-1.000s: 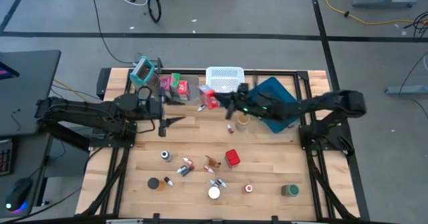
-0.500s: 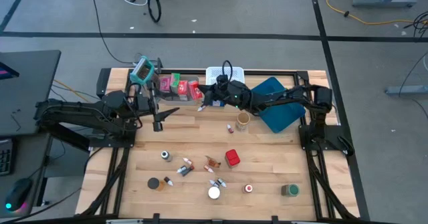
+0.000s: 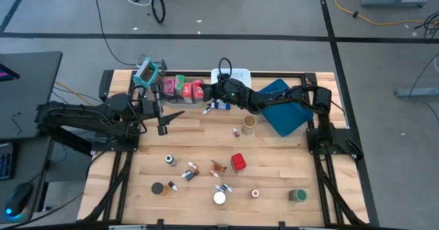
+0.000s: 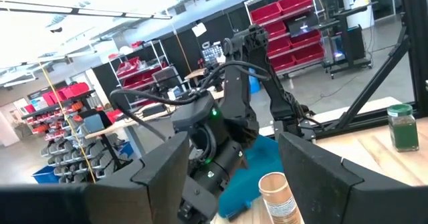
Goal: Pick & Place Kitchen Items
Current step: Put the bottom red cereal box into the gray bin, then put the gold seasoning bottle into the blue bin
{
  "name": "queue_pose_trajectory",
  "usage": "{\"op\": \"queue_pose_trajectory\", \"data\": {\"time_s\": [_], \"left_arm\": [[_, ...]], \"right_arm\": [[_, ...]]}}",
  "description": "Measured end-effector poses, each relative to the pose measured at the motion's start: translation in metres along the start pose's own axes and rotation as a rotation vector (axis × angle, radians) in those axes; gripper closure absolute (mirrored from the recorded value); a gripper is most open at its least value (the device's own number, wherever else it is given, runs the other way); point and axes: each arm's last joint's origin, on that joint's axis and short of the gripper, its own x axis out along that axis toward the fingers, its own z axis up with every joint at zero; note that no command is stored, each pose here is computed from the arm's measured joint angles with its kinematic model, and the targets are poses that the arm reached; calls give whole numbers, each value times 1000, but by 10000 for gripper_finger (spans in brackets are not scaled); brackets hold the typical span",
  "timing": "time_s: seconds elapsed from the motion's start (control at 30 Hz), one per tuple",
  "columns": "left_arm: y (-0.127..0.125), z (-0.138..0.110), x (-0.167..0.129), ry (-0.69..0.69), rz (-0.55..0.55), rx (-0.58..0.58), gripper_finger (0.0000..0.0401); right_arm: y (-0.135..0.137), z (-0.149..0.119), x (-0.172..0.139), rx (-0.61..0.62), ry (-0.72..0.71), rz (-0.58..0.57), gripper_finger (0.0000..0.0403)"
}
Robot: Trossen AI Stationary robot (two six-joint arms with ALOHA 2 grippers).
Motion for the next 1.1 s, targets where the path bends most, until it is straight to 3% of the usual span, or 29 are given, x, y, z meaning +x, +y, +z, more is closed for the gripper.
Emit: {"op": "queue_pose_trajectory", "data": {"time_s": [0.17,0.43,0.57,0.7,1.1], "left_arm": [[0,0,0,0,0,0,161],[0,0,0,0,0,0,161],[0,0,0,0,0,0,161],[0,0,0,0,0,0,161],[0,0,0,1,0,-1,161]], "right_arm": [[-2,0,0,36,-13,-41,368],[-5,1,0,6,-26,-72,290],[-3,4,1,11,-36,-27,259],[4,9,-1,-15,-30,90,241],[40,34,-27,-420,63,367,232]]}}
